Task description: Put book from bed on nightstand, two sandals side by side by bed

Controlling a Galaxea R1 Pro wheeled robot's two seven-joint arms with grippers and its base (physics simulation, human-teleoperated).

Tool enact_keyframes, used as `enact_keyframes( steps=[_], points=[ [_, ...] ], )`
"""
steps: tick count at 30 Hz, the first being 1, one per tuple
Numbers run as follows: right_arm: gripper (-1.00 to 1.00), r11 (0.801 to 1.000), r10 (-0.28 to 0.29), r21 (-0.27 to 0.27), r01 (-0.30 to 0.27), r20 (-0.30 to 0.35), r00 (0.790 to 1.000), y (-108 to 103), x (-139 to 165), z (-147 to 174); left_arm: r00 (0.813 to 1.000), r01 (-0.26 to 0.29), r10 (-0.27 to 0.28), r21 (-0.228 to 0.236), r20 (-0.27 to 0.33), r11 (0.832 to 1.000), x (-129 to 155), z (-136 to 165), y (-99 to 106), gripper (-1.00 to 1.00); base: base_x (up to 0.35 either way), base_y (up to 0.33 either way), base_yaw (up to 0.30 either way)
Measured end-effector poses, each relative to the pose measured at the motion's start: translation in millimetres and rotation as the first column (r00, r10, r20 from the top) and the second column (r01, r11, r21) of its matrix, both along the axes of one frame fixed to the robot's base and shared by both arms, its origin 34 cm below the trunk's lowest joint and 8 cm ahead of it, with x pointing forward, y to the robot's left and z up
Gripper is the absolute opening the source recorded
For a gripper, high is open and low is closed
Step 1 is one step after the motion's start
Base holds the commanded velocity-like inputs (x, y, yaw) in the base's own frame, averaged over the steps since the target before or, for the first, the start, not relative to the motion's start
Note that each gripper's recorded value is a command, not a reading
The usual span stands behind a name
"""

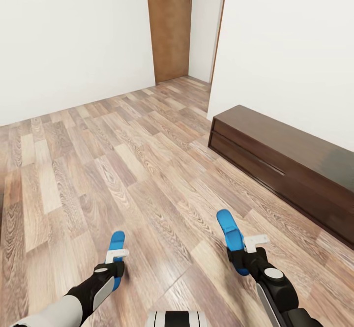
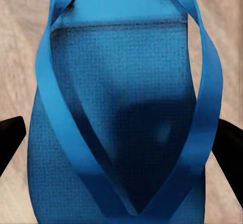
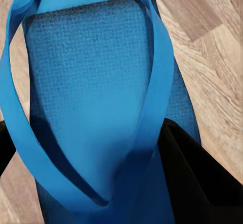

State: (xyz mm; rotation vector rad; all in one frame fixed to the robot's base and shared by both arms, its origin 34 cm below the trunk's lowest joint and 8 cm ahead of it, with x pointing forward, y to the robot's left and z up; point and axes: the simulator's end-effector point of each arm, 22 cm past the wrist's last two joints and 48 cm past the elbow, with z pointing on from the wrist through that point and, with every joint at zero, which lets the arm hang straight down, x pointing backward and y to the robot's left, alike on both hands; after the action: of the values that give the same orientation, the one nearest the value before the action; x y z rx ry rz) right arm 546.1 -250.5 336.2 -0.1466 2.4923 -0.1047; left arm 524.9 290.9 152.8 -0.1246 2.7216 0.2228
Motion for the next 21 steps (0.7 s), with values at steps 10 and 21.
enact_keyframes(
  steps=[10, 21],
  points=[
    [-1.00, 1.000, -0.001, -0.002, 0.001, 0.035, 0.999, 0, 5, 18, 0.999, 0.003, -0.003, -0.003, 0.044, 1.000, 14, 19, -1, -1.00, 0.000, 0.000, 0.000],
    [-1.00, 1.000, -0.001, -0.004, 0.001, 0.066, 0.998, -1, 8, 34, 0.996, 0.004, -0.004, -0.006, 0.091, 1.000, 29, 41, -2, -1.00, 0.000, 0.000, 0.000]
  ],
)
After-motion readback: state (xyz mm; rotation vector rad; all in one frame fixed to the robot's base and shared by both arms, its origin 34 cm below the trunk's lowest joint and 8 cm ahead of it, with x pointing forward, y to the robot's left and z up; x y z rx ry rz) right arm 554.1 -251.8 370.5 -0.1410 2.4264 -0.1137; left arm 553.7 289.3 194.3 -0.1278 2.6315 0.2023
